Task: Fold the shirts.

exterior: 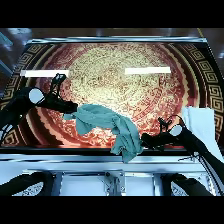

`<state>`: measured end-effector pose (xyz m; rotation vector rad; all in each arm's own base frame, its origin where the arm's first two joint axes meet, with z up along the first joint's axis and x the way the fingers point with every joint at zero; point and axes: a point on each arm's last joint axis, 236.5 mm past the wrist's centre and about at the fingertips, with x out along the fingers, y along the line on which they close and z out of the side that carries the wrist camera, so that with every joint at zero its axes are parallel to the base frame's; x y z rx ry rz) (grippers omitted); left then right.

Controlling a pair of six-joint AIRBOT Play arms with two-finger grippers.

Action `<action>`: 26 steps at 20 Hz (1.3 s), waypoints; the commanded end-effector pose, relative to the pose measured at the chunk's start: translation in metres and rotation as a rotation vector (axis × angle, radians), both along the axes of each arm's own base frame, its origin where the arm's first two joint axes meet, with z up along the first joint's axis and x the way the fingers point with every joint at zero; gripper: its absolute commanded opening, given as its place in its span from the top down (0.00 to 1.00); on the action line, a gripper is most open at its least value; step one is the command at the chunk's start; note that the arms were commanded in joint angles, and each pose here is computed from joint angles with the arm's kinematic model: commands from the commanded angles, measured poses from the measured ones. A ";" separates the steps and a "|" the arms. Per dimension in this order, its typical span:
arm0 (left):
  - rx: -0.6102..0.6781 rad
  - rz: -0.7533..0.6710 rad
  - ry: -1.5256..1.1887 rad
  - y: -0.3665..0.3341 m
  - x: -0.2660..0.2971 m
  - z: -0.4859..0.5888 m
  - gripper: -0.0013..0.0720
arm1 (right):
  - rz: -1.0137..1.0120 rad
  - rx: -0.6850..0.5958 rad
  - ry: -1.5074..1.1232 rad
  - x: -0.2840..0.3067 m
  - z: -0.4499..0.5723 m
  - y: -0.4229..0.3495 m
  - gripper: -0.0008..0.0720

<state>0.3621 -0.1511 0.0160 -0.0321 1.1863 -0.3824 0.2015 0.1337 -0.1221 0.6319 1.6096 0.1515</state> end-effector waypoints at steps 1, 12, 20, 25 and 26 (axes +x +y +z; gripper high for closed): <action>0.065 -0.010 -0.079 0.013 0.018 0.025 0.93 | 0.063 -0.059 -0.161 0.038 0.031 -0.010 0.90; -0.108 0.229 -0.889 0.087 -0.015 0.423 0.93 | -0.065 -0.533 -1.340 0.082 0.512 -0.124 0.90; -0.154 0.218 -0.974 0.094 -0.150 0.466 0.93 | 0.068 -0.480 -1.226 0.019 0.513 -0.099 0.90; -0.034 0.179 -0.573 0.096 -0.165 0.365 0.93 | 0.204 -0.425 -0.855 -0.012 0.438 -0.094 0.90; -0.011 0.173 -0.478 0.096 -0.164 0.339 0.93 | 0.209 -0.376 -0.811 -0.009 0.426 -0.086 0.90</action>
